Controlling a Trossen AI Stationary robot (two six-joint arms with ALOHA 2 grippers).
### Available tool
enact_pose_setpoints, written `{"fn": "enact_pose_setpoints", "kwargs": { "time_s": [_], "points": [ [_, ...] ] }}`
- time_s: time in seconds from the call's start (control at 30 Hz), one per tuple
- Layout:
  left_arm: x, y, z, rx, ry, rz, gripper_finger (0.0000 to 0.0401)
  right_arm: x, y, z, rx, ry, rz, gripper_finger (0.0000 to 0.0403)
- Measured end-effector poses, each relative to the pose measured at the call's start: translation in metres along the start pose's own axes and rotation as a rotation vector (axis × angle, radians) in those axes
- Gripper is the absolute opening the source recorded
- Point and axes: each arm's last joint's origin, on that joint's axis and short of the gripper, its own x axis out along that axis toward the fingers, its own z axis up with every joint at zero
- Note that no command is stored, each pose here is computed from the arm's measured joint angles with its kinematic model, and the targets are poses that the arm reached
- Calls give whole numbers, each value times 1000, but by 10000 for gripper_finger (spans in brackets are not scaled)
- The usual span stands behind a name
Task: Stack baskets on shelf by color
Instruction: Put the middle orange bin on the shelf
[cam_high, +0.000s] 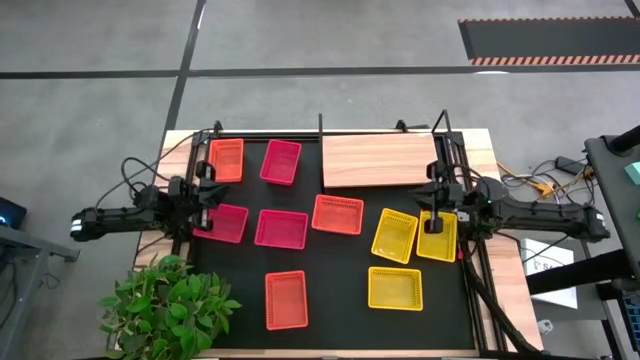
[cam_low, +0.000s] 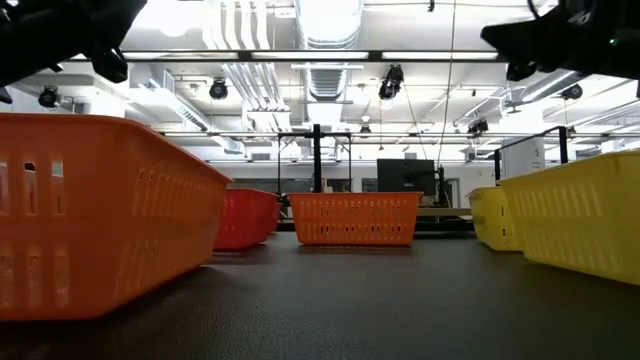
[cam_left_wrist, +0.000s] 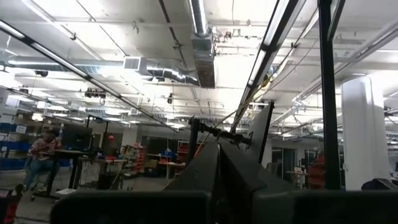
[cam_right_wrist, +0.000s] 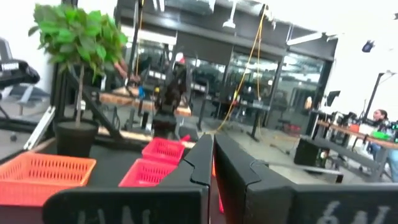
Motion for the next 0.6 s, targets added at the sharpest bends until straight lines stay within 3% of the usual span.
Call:
{"fn": "enact_pose_setpoints", "kwargs": {
  "time_s": [0.33, 0.6],
  "points": [
    [0, 0, 1, 98, -9, 9, 0, 20, -2, 4, -14, 76, 36, 13],
    [1, 2, 2, 133, -22, 76, 0, 36, 2, 16, -19, 104, 90, 80]
  ]
}}
